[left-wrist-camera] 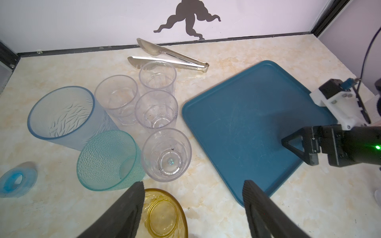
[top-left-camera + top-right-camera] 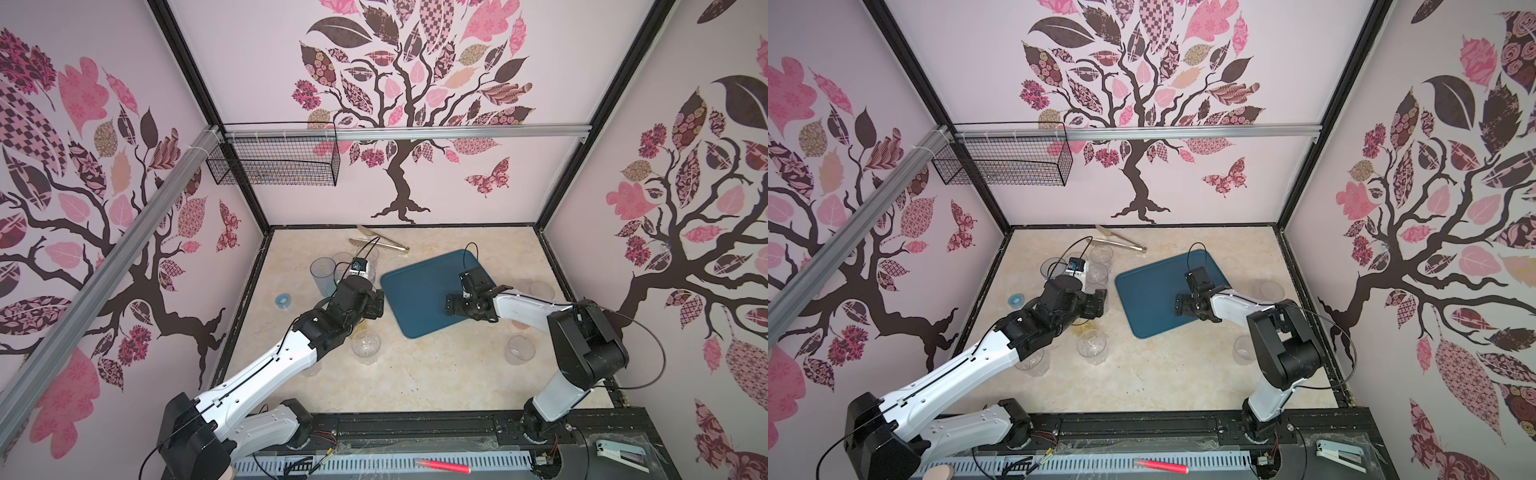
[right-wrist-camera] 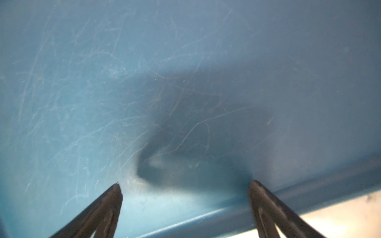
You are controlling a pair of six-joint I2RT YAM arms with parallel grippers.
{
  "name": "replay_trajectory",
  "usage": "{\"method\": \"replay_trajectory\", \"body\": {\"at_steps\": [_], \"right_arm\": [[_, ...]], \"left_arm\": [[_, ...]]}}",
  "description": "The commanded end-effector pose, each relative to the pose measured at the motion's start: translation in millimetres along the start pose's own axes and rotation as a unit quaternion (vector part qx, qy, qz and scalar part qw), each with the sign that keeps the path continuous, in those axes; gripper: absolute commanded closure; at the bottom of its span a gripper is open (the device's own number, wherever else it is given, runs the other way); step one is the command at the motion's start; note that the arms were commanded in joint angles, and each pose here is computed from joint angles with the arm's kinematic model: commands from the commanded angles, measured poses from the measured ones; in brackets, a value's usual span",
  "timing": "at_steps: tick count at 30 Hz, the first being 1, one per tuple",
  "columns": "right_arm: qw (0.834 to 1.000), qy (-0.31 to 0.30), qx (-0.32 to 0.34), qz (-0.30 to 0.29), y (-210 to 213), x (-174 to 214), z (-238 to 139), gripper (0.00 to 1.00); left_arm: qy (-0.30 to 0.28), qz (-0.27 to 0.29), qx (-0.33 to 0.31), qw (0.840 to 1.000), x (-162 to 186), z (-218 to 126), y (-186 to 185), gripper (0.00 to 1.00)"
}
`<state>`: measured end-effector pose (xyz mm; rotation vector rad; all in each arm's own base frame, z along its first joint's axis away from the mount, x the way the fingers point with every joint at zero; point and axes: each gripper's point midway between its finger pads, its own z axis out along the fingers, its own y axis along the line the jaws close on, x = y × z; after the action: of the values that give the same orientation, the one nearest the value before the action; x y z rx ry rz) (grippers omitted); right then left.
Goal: Place the glasses into the tray
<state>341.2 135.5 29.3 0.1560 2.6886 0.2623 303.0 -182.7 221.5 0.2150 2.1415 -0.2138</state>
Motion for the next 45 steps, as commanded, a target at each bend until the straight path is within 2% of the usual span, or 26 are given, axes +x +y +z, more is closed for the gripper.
{"method": "replay_trajectory", "body": {"at_steps": [1,6,9,17,22,26,30,35,39,45], "right_arm": [[0.994,0.100,-0.004,0.043,-16.6,69.4,-3.9,0.02],[0.992,0.106,-0.033,0.053,-9.9,97.3,-26.7,0.03],[0.992,0.104,-0.043,0.048,-1.6,97.3,-33.3,0.03],[0.991,0.113,-0.063,0.022,27.3,94.1,-20.8,0.04],[0.985,0.136,-0.099,0.046,48.6,106.8,-8.7,0.05],[0.983,0.131,-0.116,0.058,60.9,110.4,-12.5,0.05],[0.982,0.129,-0.133,0.046,76.4,102.0,-25.9,0.05],[0.987,0.094,-0.131,0.015,84.6,74.9,-47.8,0.05],[0.983,0.113,-0.143,0.019,93.3,85.8,-41.4,0.06],[0.978,0.126,-0.166,0.012,137.5,98.2,-31.4,0.08]], "left_arm": [[-0.007,0.003,-0.006,1.000,3.6,0.7,3.8,0.21],[-0.008,0.003,-0.018,1.000,2.1,0.8,8.3,0.20],[-0.013,0.002,-0.018,1.000,-1.9,0.2,9.2,0.21],[-0.011,-0.003,-0.021,1.000,0.2,-3.2,13.1,0.21],[-0.009,-0.006,-0.029,1.000,3.5,-4.4,17.3,0.21],[-0.011,-0.005,-0.038,0.999,-0.6,-7.6,22.7,0.21],[-0.010,-0.020,-0.045,0.999,-10.6,-11.6,36.2,0.22],[-0.007,-0.029,-0.065,0.997,-23.6,-21.1,55.9,0.22],[-0.009,-0.027,-0.074,0.997,-24.9,-24.1,60.8,0.22],[0.006,-0.045,-0.110,0.993,-22.4,-21.9,85.9,0.23]]}}
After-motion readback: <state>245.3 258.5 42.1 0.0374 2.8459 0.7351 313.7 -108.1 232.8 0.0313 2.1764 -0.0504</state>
